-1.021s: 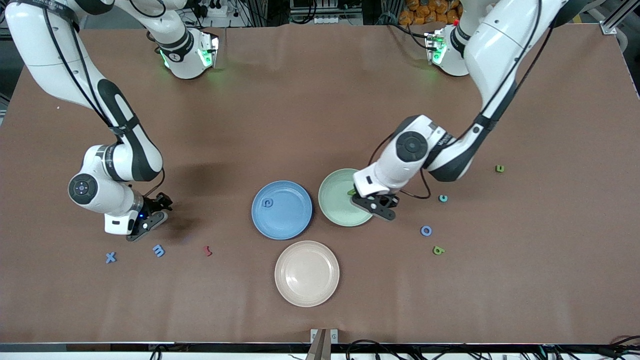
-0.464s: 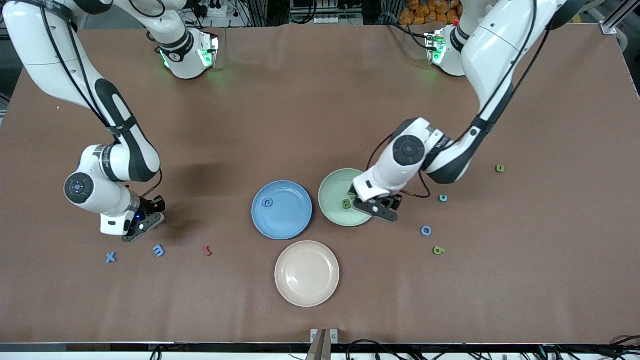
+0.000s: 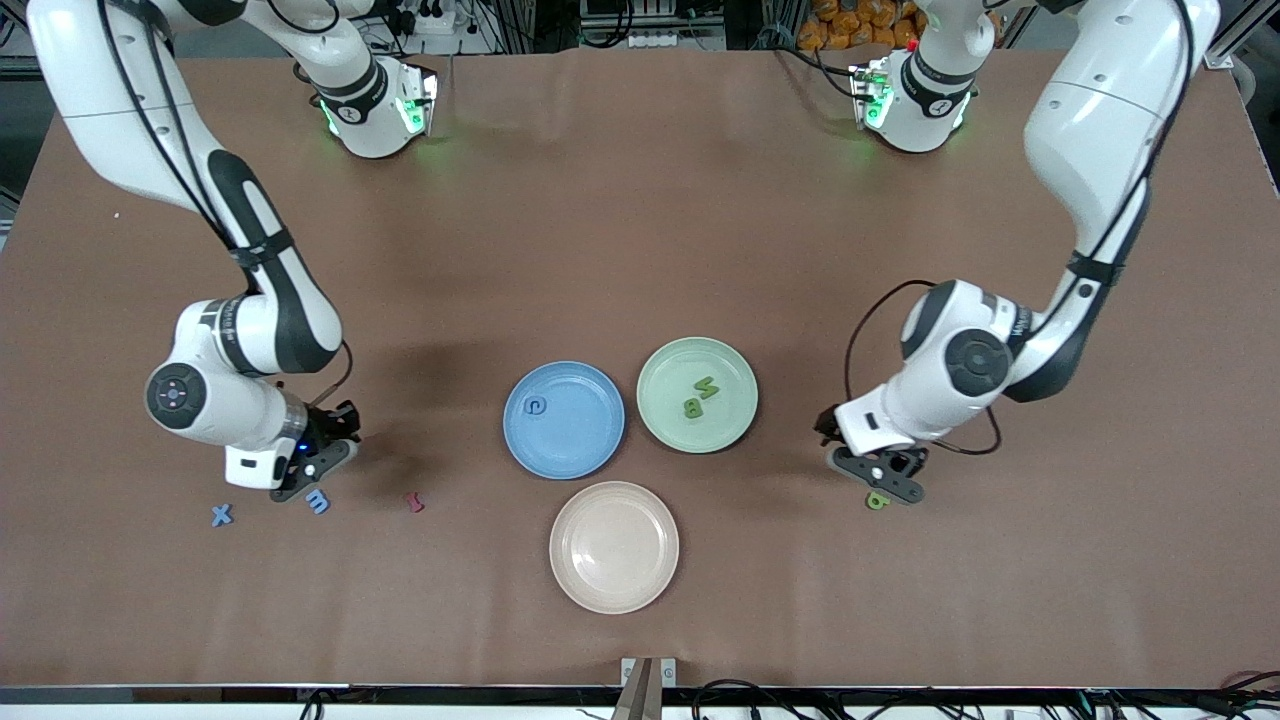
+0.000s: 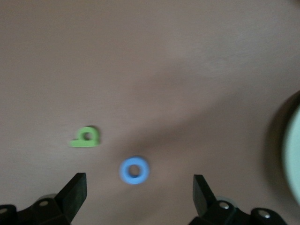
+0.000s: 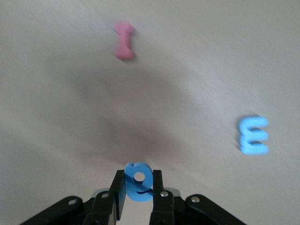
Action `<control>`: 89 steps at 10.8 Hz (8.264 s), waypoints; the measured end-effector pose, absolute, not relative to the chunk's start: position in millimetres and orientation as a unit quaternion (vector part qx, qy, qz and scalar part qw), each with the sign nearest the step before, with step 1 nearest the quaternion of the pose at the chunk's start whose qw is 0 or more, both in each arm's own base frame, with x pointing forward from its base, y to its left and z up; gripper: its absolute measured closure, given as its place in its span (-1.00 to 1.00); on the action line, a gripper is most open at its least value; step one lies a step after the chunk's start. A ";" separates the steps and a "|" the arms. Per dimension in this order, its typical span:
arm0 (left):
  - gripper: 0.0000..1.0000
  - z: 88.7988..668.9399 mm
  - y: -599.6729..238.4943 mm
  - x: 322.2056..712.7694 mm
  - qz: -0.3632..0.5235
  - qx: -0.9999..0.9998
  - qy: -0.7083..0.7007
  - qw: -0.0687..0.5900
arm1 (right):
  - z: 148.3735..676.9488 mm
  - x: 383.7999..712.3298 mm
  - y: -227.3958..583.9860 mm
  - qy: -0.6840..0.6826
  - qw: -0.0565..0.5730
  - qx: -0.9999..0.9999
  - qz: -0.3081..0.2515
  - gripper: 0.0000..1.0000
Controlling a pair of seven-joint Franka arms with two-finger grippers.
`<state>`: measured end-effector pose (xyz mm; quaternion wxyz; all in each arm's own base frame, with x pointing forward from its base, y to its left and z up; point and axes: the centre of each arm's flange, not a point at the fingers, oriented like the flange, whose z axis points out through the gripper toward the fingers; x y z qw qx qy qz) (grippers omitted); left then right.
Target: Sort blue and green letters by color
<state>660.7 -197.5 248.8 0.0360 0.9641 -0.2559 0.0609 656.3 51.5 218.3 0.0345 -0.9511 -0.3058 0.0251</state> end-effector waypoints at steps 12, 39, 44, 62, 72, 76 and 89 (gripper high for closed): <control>-0.53 191.5 -158.6 713.7 0.064 0.968 -0.243 0.016 | 277.7 607.9 324.0 -0.031 0.115 -0.989 0.090 0.45; 0.23 242.9 -433.7 580.6 -0.022 0.998 -0.051 0.015 | 193.3 744.3 -13.7 -0.315 -0.013 -0.949 -0.003 -1.00; -0.99 247.3 -396.1 590.8 -0.048 0.997 -0.042 -0.052 | 180.3 741.4 -13.0 -0.319 -0.007 -0.948 0.006 -1.00; -0.93 242.7 6.2 545.1 -0.064 0.995 -0.072 -0.001 | 183.6 724.5 91.0 -0.271 0.092 -0.957 0.056 0.45; -0.40 200.3 79.7 515.4 -0.080 0.994 -0.070 -0.029 | 250.6 660.3 327.0 -0.006 0.174 -0.975 0.137 0.14; -0.32 187.3 77.0 506.1 -0.092 0.993 -0.071 -0.017 | 248.9 671.5 305.7 0.008 0.167 -0.978 0.125 -0.91; 0.47 174.7 85.2 498.7 -0.106 0.992 -0.061 -0.009 | 237.3 734.6 -14.7 -0.121 0.009 -0.991 0.053 -1.00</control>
